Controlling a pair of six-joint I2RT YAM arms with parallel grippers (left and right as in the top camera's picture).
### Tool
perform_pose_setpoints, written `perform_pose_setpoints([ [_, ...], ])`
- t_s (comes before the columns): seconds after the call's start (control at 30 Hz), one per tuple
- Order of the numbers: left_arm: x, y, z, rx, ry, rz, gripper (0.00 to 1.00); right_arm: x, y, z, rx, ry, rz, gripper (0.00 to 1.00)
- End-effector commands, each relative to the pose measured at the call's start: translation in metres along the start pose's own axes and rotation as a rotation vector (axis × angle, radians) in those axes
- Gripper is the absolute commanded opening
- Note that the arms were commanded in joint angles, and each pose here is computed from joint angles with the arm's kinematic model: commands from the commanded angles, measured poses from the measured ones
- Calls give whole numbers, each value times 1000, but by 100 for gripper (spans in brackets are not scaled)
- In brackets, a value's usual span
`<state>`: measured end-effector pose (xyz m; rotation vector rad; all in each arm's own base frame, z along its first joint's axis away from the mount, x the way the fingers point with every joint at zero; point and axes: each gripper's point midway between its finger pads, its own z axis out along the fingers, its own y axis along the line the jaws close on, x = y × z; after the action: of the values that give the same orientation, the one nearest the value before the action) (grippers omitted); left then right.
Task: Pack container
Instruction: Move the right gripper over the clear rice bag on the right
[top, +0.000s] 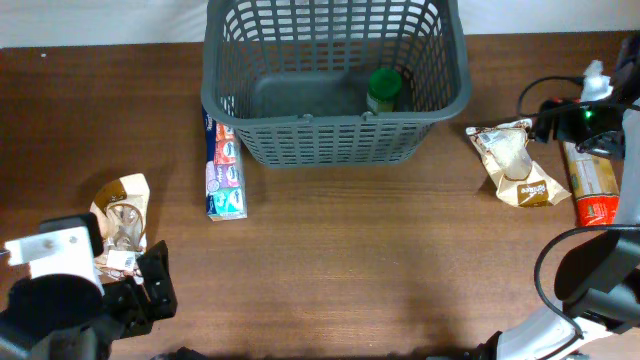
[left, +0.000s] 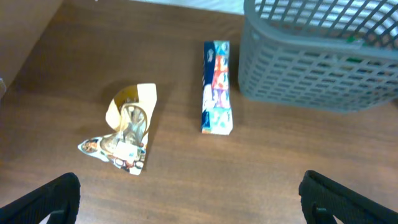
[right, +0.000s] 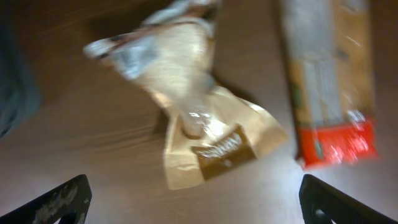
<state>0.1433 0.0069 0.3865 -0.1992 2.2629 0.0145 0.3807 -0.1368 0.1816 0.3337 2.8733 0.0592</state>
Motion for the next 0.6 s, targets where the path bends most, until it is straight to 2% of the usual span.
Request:
perform_pose_setpoints([
  [0.0, 9, -2, 12, -22, 48, 36, 99, 0, 19, 14, -93, 10, -199, 99],
  [0.1, 18, -2, 21, -39, 86, 54, 100, 3, 6, 25, -25, 53, -199, 99],
  [0.33, 37, -2, 40, -82, 165, 95, 99, 10, 4, 49, -28, 131, -198, 99],
  [0.57, 41, -1, 44, -91, 182, 104, 100, 26, -8, 82, 50, 273, -221, 99],
])
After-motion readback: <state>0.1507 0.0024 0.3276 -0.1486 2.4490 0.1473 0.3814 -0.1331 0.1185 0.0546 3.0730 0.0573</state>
